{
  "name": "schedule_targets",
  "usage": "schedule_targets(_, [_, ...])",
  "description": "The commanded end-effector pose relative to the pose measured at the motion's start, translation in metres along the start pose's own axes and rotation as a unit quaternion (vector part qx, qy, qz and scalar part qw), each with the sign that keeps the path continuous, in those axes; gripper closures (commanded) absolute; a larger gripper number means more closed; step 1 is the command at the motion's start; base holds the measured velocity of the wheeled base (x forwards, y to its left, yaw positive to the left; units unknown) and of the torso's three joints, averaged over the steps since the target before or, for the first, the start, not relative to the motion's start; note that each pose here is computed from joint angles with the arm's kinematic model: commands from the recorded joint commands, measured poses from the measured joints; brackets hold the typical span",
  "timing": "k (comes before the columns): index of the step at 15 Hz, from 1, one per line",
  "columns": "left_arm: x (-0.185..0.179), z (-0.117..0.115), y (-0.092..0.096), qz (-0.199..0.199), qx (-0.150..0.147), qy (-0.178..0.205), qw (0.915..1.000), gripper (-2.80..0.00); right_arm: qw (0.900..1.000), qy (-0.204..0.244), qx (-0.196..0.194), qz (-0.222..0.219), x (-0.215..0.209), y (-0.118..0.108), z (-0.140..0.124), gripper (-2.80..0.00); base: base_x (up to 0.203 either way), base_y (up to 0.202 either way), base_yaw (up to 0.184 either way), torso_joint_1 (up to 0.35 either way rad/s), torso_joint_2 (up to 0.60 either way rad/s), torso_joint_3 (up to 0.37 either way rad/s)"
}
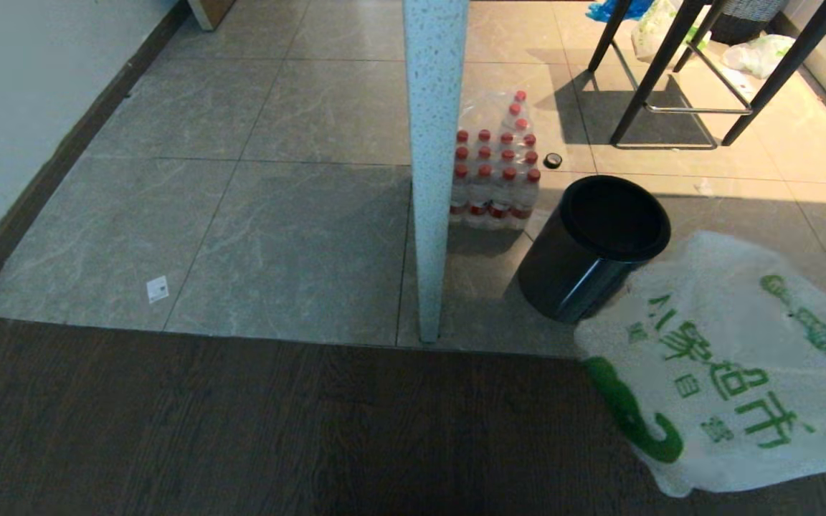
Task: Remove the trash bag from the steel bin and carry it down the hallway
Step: Put the trash bag at the door
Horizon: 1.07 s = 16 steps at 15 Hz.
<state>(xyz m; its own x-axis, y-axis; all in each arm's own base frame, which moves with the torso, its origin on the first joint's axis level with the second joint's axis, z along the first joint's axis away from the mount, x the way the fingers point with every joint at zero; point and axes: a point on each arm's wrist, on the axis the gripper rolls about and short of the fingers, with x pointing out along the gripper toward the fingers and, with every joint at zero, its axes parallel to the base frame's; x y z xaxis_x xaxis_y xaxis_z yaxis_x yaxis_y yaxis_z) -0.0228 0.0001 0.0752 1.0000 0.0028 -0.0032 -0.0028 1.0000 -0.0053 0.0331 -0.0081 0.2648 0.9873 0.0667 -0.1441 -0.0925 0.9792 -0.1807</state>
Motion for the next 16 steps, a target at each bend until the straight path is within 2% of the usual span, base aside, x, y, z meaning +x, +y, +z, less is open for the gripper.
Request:
schedule_targets(1, [0.0,0.0,0.0,0.0,0.0,0.0,1.0,0.0,0.998,0.046,0.023,0.03,0.003,0.014,-0.038,0.0,0.0,0.0,0.0,0.0,0.0,0.0])
schedule_targets(3, [0.0,0.0,0.0,0.0,0.0,0.0,1.0,0.0,0.994,0.088,0.041,0.041,-0.001,0.029,-0.088,0.0,0.0,0.0,0.0,0.0,0.0,0.0])
schedule_targets(5, [0.0,0.0,0.0,0.0,0.0,0.0,1.0,0.0,0.993,0.106,0.039,0.021,-0.01,0.04,-0.137,0.0,0.0,0.0,0.0,0.0,0.0,0.0])
schedule_targets(6, [0.0,0.0,0.0,0.0,0.0,0.0,1.0,0.0,0.994,0.105,0.036,0.005,-0.011,0.043,-0.155,0.0,0.0,0.0,0.0,0.0,0.0,0.0])
schedule_targets(7, [0.0,0.0,0.0,0.0,0.0,0.0,1.0,0.0,0.996,0.083,0.032,-0.012,-0.012,0.044,-0.166,0.0,0.0,0.0,0.0,0.0,0.0,0.0])
schedule_targets(11, [0.0,0.0,0.0,0.0,0.0,0.0,1.0,0.0,0.999,-0.021,0.025,-0.023,-0.022,0.046,-0.179,0.0,0.0,0.0,0.0,0.0,0.0,0.0])
schedule_targets(13, [0.0,0.0,0.0,0.0,0.0,0.0,1.0,0.0,0.996,-0.067,0.045,-0.031,-0.027,0.047,-0.186,0.0,0.0,0.0,0.0,0.0,0.0,0.0])
schedule_targets(15, [0.0,0.0,0.0,0.0,0.0,0.0,1.0,0.0,0.994,-0.072,0.072,-0.037,-0.027,0.047,-0.19,0.0,0.0,0.0,0.0,0.0,0.0,0.0])
schedule_targets(16, [0.0,0.0,0.0,0.0,0.0,0.0,1.0,0.0,0.994,-0.071,0.072,-0.037,-0.027,0.047,-0.189,0.0,0.0,0.0,0.0,0.0,0.0,0.0])
